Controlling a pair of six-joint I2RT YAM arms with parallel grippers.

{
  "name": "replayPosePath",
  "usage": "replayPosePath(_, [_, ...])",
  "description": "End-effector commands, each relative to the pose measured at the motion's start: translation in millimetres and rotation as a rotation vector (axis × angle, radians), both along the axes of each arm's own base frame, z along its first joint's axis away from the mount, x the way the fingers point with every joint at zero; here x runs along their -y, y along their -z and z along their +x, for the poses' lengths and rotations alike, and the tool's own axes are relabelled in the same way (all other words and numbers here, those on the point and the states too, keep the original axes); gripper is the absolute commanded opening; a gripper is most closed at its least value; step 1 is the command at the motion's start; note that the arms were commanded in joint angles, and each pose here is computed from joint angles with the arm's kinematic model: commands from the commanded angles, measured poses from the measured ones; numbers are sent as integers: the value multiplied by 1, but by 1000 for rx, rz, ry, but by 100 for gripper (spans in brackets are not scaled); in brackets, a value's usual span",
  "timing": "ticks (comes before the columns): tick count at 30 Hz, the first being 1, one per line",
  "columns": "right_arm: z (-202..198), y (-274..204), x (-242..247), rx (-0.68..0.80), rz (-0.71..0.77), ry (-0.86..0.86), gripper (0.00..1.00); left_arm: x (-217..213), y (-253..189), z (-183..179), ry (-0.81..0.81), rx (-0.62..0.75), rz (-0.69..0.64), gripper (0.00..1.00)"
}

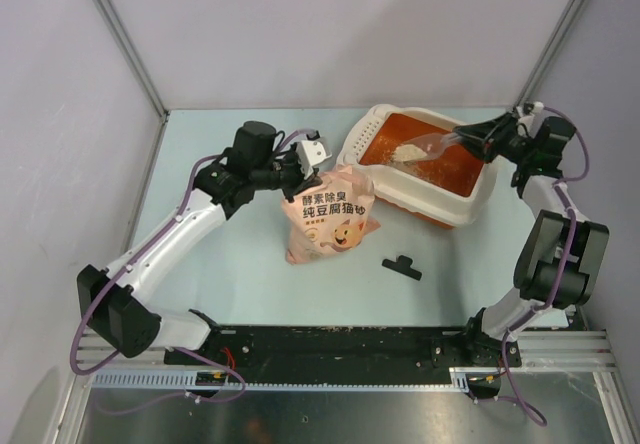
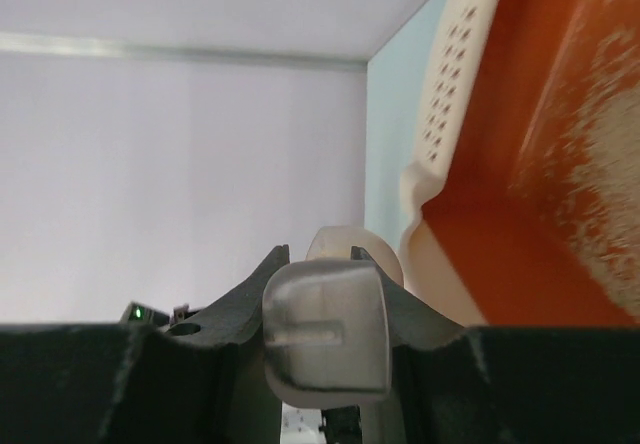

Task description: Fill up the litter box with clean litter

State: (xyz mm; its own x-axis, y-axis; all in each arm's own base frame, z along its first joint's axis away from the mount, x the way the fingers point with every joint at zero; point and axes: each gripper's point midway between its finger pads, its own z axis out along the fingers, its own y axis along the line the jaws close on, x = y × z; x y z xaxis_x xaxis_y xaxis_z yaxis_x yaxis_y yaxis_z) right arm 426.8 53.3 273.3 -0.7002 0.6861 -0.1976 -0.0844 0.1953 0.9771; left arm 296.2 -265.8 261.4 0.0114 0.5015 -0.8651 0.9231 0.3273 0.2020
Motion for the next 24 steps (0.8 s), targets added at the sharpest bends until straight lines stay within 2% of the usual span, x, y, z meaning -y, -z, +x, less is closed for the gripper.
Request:
replayPosePath(1, [22, -17, 56, 74, -23, 119, 0, 13, -39, 11, 34, 125, -64, 0])
replayPosePath(7, [37, -15, 117, 137, -125, 277, 0, 14, -39, 8, 49, 124, -69, 0])
replayPosePath(10, [42, -16, 135, 165, -245, 341, 0, 14, -38, 4, 61, 118, -73, 0])
replayPosePath(12, [42, -13, 145, 173, -376, 383, 0, 13, -37, 1, 66, 117, -76, 0])
replayPosePath(18, [40, -35, 159, 225, -647, 476, 0, 12, -36, -10, 90, 103, -92, 0])
replayPosePath(24, [29, -63, 162, 302, -768, 503, 0, 12, -37, -16, 111, 101, -102, 0])
